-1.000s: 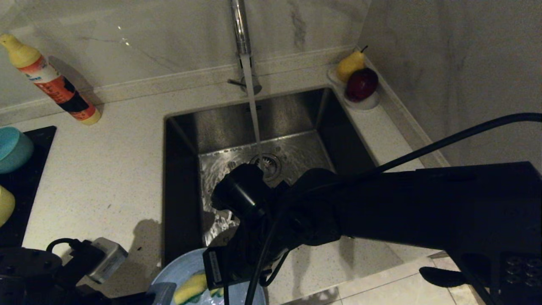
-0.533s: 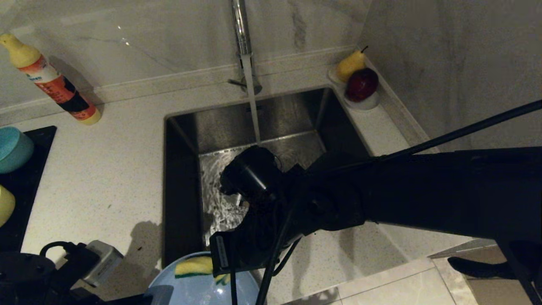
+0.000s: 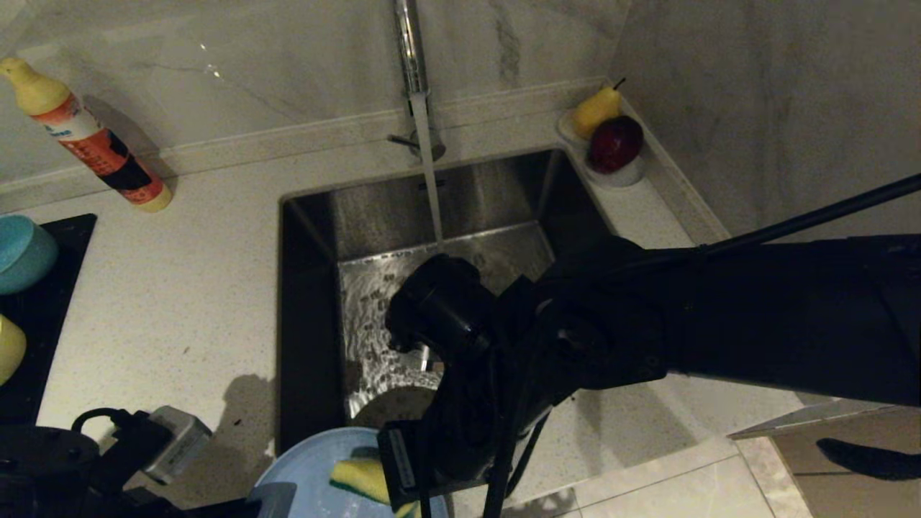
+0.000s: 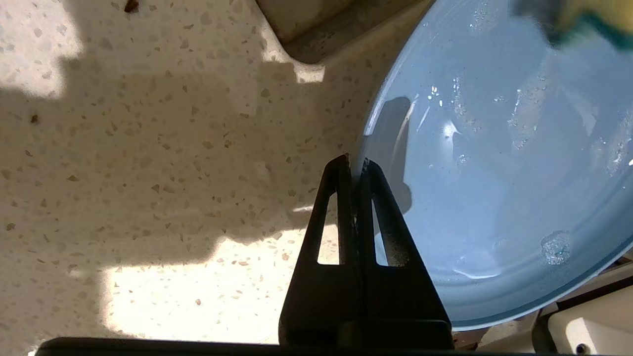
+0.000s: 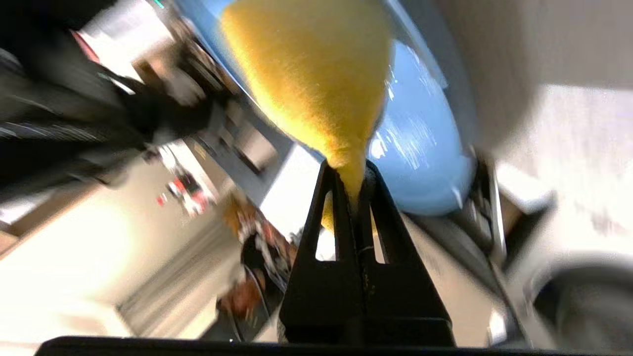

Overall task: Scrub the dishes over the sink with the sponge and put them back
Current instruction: Wipe the plate

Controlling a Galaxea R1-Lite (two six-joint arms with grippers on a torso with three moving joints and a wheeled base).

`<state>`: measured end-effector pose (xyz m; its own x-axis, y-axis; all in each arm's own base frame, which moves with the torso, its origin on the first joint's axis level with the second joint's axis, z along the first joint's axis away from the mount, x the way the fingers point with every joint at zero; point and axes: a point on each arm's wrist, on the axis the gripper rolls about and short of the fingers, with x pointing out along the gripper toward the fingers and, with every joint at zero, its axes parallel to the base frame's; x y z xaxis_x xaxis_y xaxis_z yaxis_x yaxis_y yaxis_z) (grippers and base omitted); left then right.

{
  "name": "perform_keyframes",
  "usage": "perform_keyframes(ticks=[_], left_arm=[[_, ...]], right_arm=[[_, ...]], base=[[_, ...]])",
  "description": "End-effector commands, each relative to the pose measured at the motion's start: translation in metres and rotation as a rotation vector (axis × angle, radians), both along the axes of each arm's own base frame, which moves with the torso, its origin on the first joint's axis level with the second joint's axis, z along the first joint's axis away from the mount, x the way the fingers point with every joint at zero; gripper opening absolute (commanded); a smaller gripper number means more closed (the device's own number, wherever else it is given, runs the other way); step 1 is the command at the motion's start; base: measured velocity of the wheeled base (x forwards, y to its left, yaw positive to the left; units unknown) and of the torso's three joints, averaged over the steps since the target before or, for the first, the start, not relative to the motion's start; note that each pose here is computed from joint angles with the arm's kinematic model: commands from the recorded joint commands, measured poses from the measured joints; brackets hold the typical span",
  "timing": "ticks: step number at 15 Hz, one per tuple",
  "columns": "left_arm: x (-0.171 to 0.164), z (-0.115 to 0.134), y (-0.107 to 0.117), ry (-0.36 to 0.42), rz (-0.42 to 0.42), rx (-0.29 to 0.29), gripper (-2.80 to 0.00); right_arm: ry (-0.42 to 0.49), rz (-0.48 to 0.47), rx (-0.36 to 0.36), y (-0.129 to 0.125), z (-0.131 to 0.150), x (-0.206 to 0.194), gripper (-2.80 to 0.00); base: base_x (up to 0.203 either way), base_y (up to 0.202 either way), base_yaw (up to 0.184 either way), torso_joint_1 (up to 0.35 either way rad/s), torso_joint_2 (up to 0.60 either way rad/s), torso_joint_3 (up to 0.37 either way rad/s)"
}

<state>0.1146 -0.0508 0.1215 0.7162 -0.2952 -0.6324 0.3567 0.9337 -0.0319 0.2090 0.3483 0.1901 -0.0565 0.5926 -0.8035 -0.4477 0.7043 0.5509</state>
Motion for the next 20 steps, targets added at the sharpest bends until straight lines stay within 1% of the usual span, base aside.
perform_keyframes(ticks=[1, 3, 4, 9, 10, 11, 13, 15, 16, 17, 18, 19, 20], left_arm=[[0.004, 0.004, -0.002, -0.016, 0.01, -0.012, -2.8], [0.006, 0.006, -0.003, -0.04, 0.018, -0.03, -2.8], [0.007, 0.005, -0.003, -0.034, 0.018, -0.029, -2.8], [0.01, 0.004, -0.004, -0.021, 0.022, -0.029, -2.8], [0.011, 0.004, -0.004, -0.019, 0.023, -0.029, -2.8], [0.01, 0.004, -0.004, -0.014, 0.034, -0.042, -2.8], [0.011, 0.007, -0.004, -0.004, 0.078, -0.105, -2.8], [0.02, 0.023, -0.009, -0.027, 0.145, -0.221, -2.8], [0.025, 0.034, -0.011, -0.048, 0.168, -0.277, -2.8], [0.03, 0.041, -0.013, -0.062, 0.178, -0.309, -2.8], [0.036, 0.046, -0.016, -0.067, 0.183, -0.322, -2.8], [0.042, 0.051, -0.018, -0.073, 0.192, -0.345, -2.8], [0.049, 0.059, -0.022, -0.079, 0.211, -0.386, -2.8]], right_arm=[[0.039, 0.003, -0.051, -0.008, -0.005, -0.006, -2.8], [0.042, 0.016, -0.054, -0.011, -0.002, -0.012, -2.8], [0.045, 0.029, -0.061, -0.01, -0.002, -0.018, -2.8], [0.081, 0.106, -0.14, -0.005, -0.014, -0.049, -2.8], [0.076, 0.111, -0.137, -0.007, -0.011, -0.052, -2.8], [0.065, 0.115, -0.123, -0.012, -0.003, -0.055, -2.8], [0.024, 0.112, -0.062, -0.029, 0.022, -0.057, -2.8], [-0.042, 0.068, 0.029, -0.058, 0.057, -0.05, -2.8], [-0.089, 0.046, 0.088, -0.077, 0.078, -0.049, -2.8], [-0.141, 0.027, 0.142, -0.096, 0.098, -0.049, -2.8], [-0.196, 0.007, 0.188, -0.116, 0.115, -0.049, -2.8], [-0.249, -0.029, 0.231, -0.137, 0.131, -0.048, -2.8], [-0.299, -0.08, 0.268, -0.159, 0.146, -0.046, -2.8]], base=[[0.0, 0.0, 0.0, 0.0, 0.0, 0.0], [0.0, 0.0, 0.0, 0.0, 0.0, 0.0], [0.0, 0.0, 0.0, 0.0, 0.0, 0.0], [0.0, 0.0, 0.0, 0.0, 0.0, 0.0], [0.0, 0.0, 0.0, 0.0, 0.0, 0.0], [0.0, 0.0, 0.0, 0.0, 0.0, 0.0], [0.0, 0.0, 0.0, 0.0, 0.0, 0.0], [0.0, 0.0, 0.0, 0.0, 0.0, 0.0], [0.0, 0.0, 0.0, 0.0, 0.0, 0.0], [0.0, 0.0, 0.0, 0.0, 0.0, 0.0], [0.0, 0.0, 0.0, 0.0, 0.0, 0.0], [0.0, 0.0, 0.0, 0.0, 0.0, 0.0], [0.0, 0.0, 0.0, 0.0, 0.0, 0.0]])
